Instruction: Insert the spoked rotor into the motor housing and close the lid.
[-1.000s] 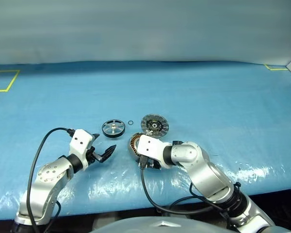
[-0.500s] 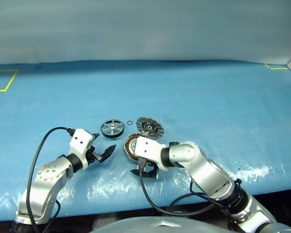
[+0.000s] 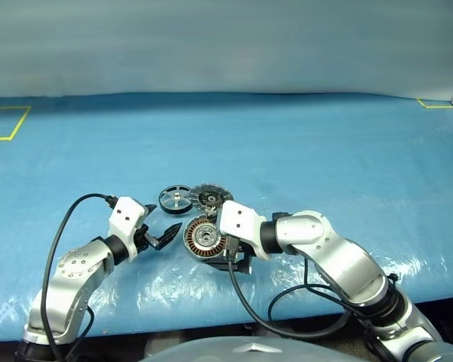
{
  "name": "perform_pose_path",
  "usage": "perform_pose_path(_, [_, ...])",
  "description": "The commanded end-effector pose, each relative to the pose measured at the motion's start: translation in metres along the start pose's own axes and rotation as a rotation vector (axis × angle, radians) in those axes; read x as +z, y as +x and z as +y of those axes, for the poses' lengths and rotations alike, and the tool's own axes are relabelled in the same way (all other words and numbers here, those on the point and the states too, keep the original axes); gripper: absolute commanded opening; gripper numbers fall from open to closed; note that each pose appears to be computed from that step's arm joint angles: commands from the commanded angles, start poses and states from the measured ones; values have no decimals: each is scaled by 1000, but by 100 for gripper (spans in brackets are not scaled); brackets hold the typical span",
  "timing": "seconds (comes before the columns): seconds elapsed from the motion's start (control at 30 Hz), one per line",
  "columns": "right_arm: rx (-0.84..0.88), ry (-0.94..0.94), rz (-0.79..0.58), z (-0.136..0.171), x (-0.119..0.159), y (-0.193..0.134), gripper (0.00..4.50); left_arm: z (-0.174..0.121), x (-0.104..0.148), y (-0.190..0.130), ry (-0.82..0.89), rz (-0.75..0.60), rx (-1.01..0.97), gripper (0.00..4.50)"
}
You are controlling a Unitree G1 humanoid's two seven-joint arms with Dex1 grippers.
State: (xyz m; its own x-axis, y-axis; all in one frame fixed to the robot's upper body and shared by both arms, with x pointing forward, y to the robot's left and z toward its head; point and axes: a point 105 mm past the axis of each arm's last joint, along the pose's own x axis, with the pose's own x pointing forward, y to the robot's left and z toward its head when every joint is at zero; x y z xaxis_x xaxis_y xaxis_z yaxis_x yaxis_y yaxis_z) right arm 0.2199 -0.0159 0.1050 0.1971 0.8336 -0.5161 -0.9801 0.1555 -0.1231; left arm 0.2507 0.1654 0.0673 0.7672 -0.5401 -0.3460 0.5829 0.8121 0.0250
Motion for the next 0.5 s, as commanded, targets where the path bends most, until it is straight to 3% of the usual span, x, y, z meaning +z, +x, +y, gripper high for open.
perform_pose_path(0.03, [7,-44,-71,2,15,-7,447,-1,5,0,18,-12,-12,450])
perform_pose_path(0.2, [55,-64,-59,3,11,-32,447,-1,6,-2,14,-12,-11,450])
perform_pose_path(0.4, [58,-126,211,-13,-28,-72,447,0,5,-2,11,-9,-13,450])
perform_pose_path(0.5, [-96,-184,369,-55,-47,-94,447,-1,6,-1,13,-15,-19,450])
